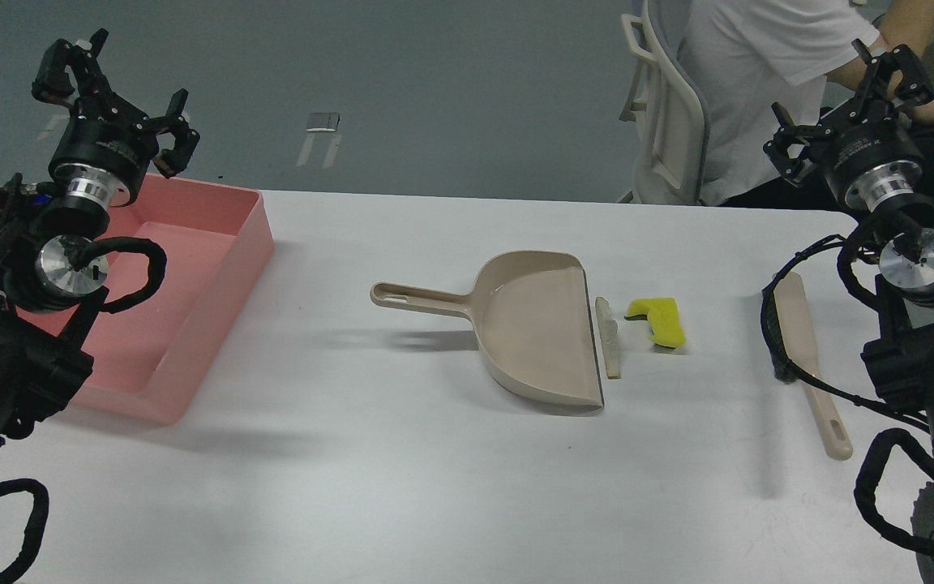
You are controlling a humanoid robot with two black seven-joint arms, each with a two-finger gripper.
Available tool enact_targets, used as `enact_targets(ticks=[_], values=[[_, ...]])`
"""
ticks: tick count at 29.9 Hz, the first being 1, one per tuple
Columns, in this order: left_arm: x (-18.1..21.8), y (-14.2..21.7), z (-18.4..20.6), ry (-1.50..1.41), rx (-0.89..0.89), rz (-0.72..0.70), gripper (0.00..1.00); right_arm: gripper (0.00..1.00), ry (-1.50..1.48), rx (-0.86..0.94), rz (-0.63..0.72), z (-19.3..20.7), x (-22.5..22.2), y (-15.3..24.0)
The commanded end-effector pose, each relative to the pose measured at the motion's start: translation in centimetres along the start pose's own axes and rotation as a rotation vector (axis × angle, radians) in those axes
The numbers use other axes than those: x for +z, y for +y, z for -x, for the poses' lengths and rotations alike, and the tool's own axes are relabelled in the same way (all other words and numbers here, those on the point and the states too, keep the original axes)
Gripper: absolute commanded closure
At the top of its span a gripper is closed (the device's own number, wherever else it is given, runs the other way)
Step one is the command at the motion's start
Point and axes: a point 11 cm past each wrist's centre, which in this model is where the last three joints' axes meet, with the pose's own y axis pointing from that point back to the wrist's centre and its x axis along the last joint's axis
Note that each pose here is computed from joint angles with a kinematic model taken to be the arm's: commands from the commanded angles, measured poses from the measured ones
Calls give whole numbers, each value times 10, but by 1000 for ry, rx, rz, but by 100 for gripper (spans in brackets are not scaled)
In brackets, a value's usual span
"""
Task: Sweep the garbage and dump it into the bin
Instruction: 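Move the left gripper down toward the beige dustpan handle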
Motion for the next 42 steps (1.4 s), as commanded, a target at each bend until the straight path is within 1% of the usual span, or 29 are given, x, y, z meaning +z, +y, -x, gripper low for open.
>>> enact_targets(ticks=[1, 2, 4, 8, 14, 19, 25, 26, 27, 30, 33, 35, 39, 42], values=[[-1, 0, 4, -1, -10, 0, 2, 0, 2, -1, -11, 1, -4, -1], [-2, 0, 4, -3, -12, 6, 2, 0, 1, 1, -11, 1, -4, -1], [-14, 1, 9, -46, -31, -33, 2, 0, 0, -1, -14, 2, -5, -2], [-20, 0, 14, -54, -49, -55, 2, 0, -1, -1, -20, 4, -6, -2], [-17, -1, 14, -56, -47, -57, 2, 0, 0, -19, -33, 8, -13, -3], [-15, -4, 17, -53, -55, -48, 2, 0, 10, -18, -23, 3, -14, -1], [-12, -7, 46, -32, -134, -35, 2, 0, 23, -66, -49, 13, -17, 2], [-10, -5, 57, -31, -171, -32, 2, 0, 27, -69, -54, 12, -16, 5], [-9, -1, 67, -29, -202, -31, 2, 0, 29, -70, -60, 11, -16, 8], [-17, 20, 67, -31, -227, -63, 2, 0, 34, -71, -72, 8, -14, 14], [-24, 38, 81, -21, -282, -87, 2, 0, 34, -56, -58, 0, -7, 20], [-42, 56, 91, -39, -319, -154, 3, 0, 34, -44, -50, -6, -1, 25], [-70, 74, 104, -80, -373, -250, 3, 0, 38, -33, -40, -14, 7, 36], [-101, 90, 116, -207, -453, -329, 4, 0, 45, -38, -44, -15, 9, 45]])
